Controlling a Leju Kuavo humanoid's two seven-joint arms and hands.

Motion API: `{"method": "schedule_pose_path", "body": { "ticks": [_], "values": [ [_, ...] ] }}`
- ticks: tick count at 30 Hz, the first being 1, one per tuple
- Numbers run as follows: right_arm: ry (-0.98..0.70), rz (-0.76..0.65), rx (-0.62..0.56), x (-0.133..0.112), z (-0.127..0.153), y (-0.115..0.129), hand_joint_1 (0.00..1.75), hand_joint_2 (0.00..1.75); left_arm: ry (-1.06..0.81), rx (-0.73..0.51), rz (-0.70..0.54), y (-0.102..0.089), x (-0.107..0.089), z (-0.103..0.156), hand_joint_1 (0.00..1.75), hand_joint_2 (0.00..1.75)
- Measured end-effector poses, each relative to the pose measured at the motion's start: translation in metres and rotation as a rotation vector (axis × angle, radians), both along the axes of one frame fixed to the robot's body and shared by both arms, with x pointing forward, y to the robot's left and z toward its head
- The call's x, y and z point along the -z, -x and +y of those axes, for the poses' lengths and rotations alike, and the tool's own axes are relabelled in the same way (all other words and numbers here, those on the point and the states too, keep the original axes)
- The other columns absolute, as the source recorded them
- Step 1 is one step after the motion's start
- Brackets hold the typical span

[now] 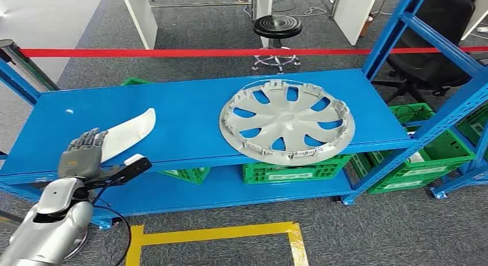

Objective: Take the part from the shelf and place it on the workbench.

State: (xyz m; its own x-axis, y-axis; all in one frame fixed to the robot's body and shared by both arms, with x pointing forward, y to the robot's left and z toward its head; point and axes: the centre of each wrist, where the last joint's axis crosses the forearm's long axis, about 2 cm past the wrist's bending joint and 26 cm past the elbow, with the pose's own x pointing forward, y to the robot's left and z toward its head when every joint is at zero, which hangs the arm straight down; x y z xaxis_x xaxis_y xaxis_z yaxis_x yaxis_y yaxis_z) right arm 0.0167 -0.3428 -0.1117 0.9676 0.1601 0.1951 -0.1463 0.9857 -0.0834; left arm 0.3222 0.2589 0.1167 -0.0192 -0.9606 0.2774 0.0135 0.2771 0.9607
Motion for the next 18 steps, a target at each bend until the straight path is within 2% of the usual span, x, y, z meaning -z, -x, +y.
{"method": "schedule_pose_path", "body": {
  "ticks": [4, 5, 7, 9, 10, 11, 13, 18],
  "values": [
    [0.000, 0.001, 0.000, 0.0000, 0.0000, 0.0000, 0.00, 1.75, -0.001, -0.013, 0.000, -0.0005, -0.0003, 0.0015, 0.30, 1.75],
    [0.001, 0.001, 0.000, 0.0000, 0.0000, 0.0000, 0.00, 1.75, -0.001, -0.015, 0.000, -0.0006, -0.0004, 0.0018, 0.34, 1.75],
    [0.001, 0.001, 0.000, 0.0000, 0.0000, -0.0001, 0.00, 1.75, -0.001, -0.017, 0.000, -0.0007, -0.0005, 0.0022, 0.70, 1.75],
    [0.000, 0.001, 0.000, 0.0000, 0.0001, -0.0003, 0.00, 1.75, -0.005, -0.019, 0.000, -0.0007, -0.0005, 0.0023, 1.19, 1.75],
    [0.000, 0.001, 0.000, 0.0000, 0.0001, -0.0004, 0.00, 1.75, -0.010, -0.022, 0.001, -0.0007, -0.0004, 0.0024, 1.37, 1.75],
    [0.000, 0.001, 0.000, 0.0000, 0.0001, -0.0004, 0.00, 1.75, -0.018, -0.025, 0.003, -0.0007, -0.0002, 0.0024, 1.48, 1.75],
    [0.000, 0.001, -0.001, 0.0000, 0.0002, -0.0006, 0.00, 1.75, -0.036, -0.033, 0.012, -0.0007, 0.0006, 0.0027, 1.61, 1.75],
    [0.000, -0.002, -0.011, 0.0000, 0.0005, -0.0015, 0.00, 1.75, -0.086, -0.047, 0.037, -0.0018, 0.0024, 0.0035, 1.62, 1.75]
  ]
}}
